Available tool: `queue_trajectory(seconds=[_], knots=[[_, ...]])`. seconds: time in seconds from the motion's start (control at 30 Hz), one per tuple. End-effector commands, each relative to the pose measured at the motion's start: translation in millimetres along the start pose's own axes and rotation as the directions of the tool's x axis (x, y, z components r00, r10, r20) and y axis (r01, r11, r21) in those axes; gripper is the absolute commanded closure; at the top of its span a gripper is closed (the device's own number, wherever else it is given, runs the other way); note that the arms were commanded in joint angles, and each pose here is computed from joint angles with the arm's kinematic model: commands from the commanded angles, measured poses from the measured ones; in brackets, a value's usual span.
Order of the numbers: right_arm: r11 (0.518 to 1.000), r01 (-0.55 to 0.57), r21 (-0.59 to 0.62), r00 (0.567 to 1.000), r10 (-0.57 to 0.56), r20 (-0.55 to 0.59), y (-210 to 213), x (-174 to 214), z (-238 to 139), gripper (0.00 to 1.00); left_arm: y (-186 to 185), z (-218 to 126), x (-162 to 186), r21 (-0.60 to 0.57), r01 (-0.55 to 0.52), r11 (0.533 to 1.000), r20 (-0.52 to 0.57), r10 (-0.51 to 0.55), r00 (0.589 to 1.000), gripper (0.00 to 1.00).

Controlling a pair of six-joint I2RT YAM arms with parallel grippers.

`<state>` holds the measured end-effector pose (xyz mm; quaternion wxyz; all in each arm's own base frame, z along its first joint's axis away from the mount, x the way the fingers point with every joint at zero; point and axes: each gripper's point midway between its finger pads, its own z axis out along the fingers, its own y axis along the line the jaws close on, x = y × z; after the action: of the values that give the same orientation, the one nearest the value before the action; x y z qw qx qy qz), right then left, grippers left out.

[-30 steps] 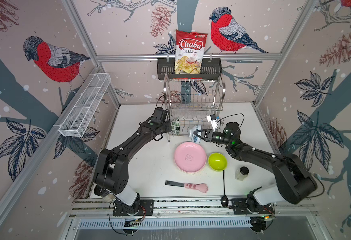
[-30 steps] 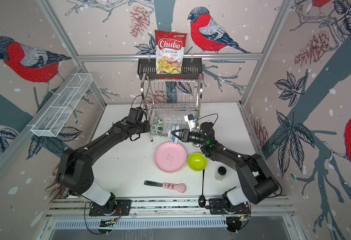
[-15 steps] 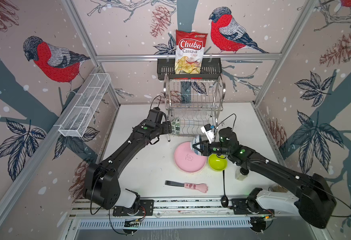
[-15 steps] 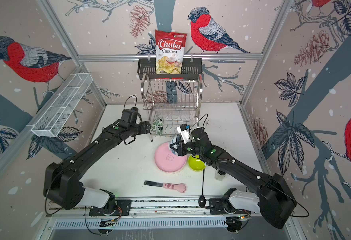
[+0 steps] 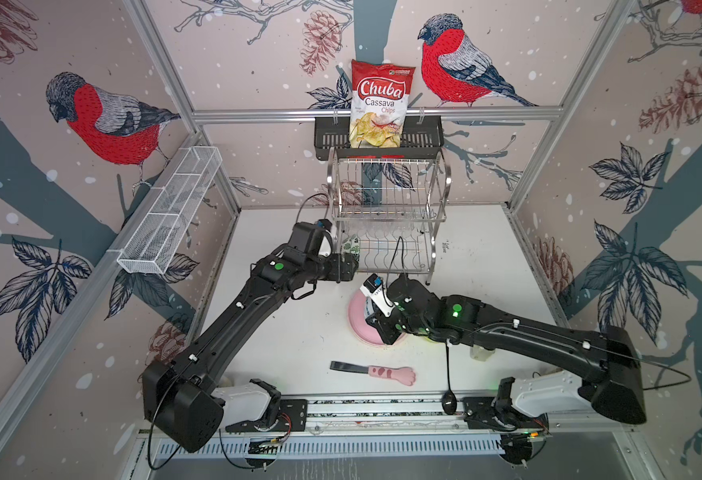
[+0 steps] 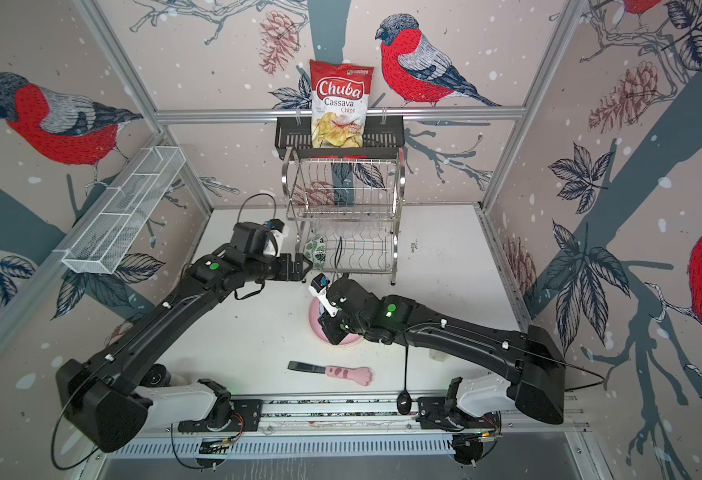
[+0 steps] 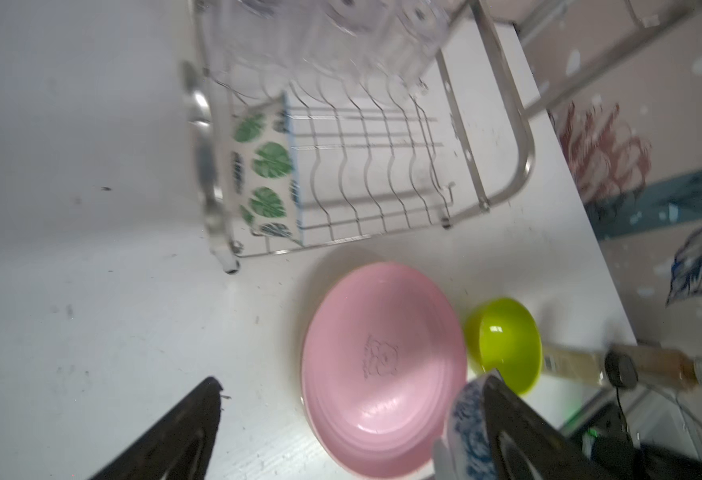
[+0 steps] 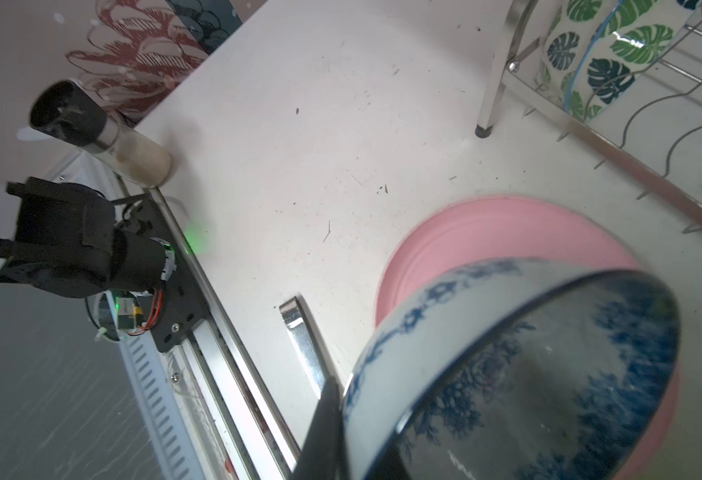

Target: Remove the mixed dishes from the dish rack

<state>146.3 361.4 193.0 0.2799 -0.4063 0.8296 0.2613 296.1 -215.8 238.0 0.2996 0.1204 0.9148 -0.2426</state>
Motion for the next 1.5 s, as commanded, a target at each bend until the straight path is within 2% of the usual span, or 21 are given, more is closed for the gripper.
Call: queue_trajectory(seconds=[0.0,0.17,0.4,0.57,0.73,0.97,1.1,1.23,1.3,1.47], knots=[[0.994,0.091,0.057,0.995,-0.090,-0.031,3,0,-1,1.00,-18,3,37,0.029,-0.109,0.994,-0.159,0.113,0.981,0.04],[0.985,0.160,0.068,0.985,-0.155,-0.074,24,4,3,1.00,-21,4,51,0.049,-0.099,0.994,-0.217,0.107,0.970,0.04],[0.959,0.257,0.121,0.957,-0.235,-0.170,37,26,15,1.00,-33,-5,43,0.101,-0.096,0.990,-0.176,0.112,0.978,0.04],[0.940,0.308,0.147,0.939,-0.276,-0.204,39,27,17,1.00,-41,-4,53,0.158,-0.086,0.984,-0.226,0.121,0.967,0.04],[0.903,0.380,0.200,0.911,-0.329,-0.248,29,23,15,1.00,-35,1,69,0.143,-0.088,0.986,-0.282,0.126,0.951,0.04],[0.835,0.495,0.241,0.850,-0.409,-0.330,21,15,15,1.00,-27,9,93,0.116,-0.100,0.988,-0.353,0.135,0.926,0.04],[0.806,0.529,0.264,0.831,-0.430,-0.353,17,9,10,1.00,-15,13,99,0.066,-0.114,0.991,-0.376,0.131,0.918,0.08],[0.806,0.528,0.268,0.836,-0.437,-0.332,21,-2,3,1.00,-13,20,105,0.063,-0.102,0.993,-0.401,0.119,0.908,0.19],[0.807,0.528,0.265,0.837,-0.441,-0.323,23,-5,2,1.00,-17,23,105,0.081,-0.089,0.993,-0.402,0.114,0.908,0.31],[0.804,0.531,0.270,0.836,-0.443,-0.324,22,-7,8,1.00,-31,28,101,0.137,-0.055,0.989,-0.385,0.104,0.917,0.70]])
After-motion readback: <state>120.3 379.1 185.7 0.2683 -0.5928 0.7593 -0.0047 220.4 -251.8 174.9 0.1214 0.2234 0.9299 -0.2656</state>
